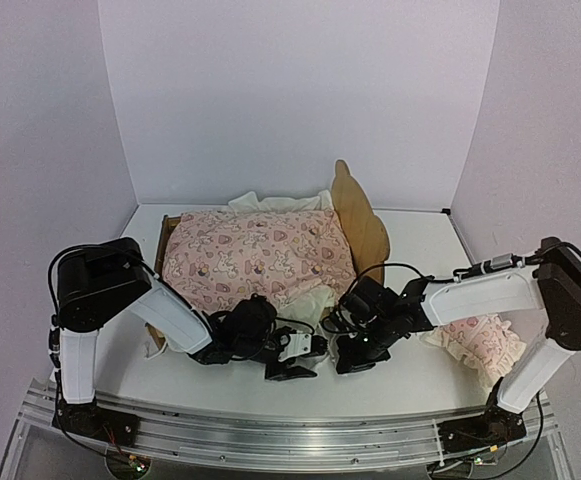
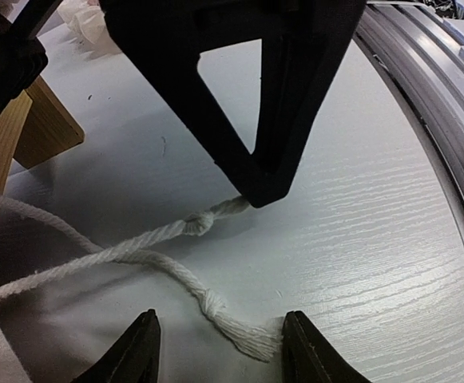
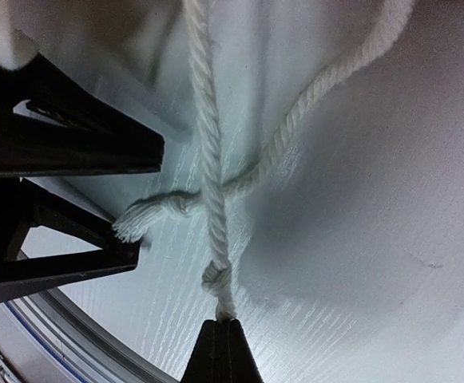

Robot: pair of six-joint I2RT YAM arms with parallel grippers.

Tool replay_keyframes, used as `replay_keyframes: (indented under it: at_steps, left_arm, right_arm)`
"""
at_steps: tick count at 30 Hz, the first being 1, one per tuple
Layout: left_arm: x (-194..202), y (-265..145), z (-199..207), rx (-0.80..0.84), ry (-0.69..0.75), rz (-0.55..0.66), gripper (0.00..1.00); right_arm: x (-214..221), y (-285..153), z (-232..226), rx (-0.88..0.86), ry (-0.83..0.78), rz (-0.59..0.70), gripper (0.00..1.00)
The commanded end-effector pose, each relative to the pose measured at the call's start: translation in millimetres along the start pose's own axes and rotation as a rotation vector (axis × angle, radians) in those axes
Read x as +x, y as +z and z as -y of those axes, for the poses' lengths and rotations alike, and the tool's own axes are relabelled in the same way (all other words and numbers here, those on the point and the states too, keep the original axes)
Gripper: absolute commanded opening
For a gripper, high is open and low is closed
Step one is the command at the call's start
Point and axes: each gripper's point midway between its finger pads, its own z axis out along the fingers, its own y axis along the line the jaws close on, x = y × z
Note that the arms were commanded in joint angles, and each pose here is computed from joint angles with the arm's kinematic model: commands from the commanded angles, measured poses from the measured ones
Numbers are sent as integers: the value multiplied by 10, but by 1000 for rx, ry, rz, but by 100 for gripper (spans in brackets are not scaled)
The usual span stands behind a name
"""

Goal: Set up the pet bed

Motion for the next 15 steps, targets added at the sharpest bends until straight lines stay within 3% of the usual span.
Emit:
replay_keyframes:
  at_steps: [1, 6, 11, 15]
  left_arm:
    - [247, 73, -44, -26, -29, -88, 45]
    - [316, 72, -76, -47, -31, -115, 2]
    - [187, 6, -331, -117, -45, -104, 0]
    - [-89, -92, -481, -75, -66, -50, 0]
  right_arm:
    - [-5, 6, 49, 1, 27, 1, 0]
    - [-115, -260, -111, -40, -17, 46, 0]
    - [-39, -618, 51, 73, -60, 19, 0]
    - [7, -933, 264, 180, -42, -12, 0]
